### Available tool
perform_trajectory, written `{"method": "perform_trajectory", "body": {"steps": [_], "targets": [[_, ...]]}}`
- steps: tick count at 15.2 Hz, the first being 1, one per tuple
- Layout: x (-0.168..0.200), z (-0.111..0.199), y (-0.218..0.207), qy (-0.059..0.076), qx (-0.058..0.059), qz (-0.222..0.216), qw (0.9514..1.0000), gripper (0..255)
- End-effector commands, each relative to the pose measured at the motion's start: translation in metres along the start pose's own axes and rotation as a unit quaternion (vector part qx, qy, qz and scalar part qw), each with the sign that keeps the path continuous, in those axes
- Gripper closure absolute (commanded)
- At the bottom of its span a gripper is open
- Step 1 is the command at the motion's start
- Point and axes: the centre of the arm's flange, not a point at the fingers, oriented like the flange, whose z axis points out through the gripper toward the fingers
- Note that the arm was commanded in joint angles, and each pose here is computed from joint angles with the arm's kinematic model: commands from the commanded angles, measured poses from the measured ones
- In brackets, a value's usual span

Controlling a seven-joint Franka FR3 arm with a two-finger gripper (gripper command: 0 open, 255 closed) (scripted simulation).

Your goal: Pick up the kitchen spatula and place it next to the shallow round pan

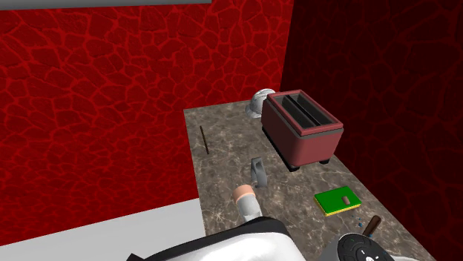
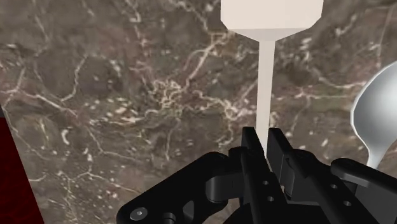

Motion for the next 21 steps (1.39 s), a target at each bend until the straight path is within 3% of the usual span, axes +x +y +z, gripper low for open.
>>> {"method": "perform_trajectory", "body": {"steps": [1,6,7,12,16,21], "targets": [[0.0,0.002,0.0,0.0,0.0,0.0,1.0,255],[0.0,0.002,0.0,0.0,0.0,0.0,1.0,255],[0.0,0.002,0.0,0.0,0.0,0.0,1.0,0],[0.0,0.002,0.0,0.0,0.0,0.0,1.0,0],[0.0,-0.048,0.0,0.0,0.0,0.0,1.0,0],[0.0,-0.048,0.0,0.0,0.0,0.0,1.0,0]]}}
